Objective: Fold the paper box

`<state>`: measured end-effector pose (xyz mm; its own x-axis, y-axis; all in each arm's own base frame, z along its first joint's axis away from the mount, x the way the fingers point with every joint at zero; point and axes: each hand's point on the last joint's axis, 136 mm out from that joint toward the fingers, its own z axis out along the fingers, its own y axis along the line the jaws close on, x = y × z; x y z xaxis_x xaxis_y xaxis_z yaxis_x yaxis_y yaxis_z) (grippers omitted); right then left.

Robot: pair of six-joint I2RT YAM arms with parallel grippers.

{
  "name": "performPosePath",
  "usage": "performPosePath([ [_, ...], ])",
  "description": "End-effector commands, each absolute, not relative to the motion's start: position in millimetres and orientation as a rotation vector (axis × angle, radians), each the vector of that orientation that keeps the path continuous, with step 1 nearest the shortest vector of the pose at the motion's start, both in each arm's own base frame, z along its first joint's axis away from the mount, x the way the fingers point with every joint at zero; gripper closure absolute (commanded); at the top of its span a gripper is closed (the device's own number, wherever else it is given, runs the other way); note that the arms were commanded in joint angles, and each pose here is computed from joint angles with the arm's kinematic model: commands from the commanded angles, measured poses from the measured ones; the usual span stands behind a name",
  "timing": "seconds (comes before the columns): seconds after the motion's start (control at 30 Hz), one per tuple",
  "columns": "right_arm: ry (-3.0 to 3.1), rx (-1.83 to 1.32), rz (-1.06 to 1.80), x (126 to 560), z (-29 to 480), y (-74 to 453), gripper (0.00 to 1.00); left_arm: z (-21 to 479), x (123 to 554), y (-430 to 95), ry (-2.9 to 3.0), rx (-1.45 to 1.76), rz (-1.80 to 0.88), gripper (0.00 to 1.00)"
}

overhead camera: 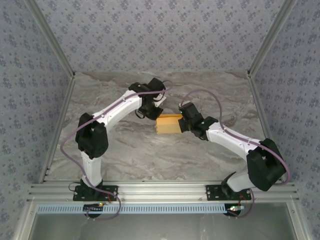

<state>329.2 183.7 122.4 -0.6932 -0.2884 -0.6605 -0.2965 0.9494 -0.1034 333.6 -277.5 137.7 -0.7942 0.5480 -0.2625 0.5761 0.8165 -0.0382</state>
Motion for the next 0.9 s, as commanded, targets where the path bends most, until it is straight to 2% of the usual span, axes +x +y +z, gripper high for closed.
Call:
performPosePath([
  [0.0, 2.487, -0.427, -0.061, 313, 95, 169, 1.00, 137, 326, -284, 2.792, 0.865, -0.248, 0.98],
  [0.27, 2.484, -0.431, -0.054, 314, 96, 170, 1.00, 140, 318, -308, 2.784, 0.825, -0.473, 0.94],
  [0.67, 2.481, -0.436, -0.053, 314, 97, 171, 1.00, 144, 314, -319, 2.774, 0.784, -0.587, 0.89],
  [0.87, 2.477, -0.434, -0.060, 315, 99, 170, 1.00, 148, 307, -316, 2.757, 0.783, -0.618, 0.79],
])
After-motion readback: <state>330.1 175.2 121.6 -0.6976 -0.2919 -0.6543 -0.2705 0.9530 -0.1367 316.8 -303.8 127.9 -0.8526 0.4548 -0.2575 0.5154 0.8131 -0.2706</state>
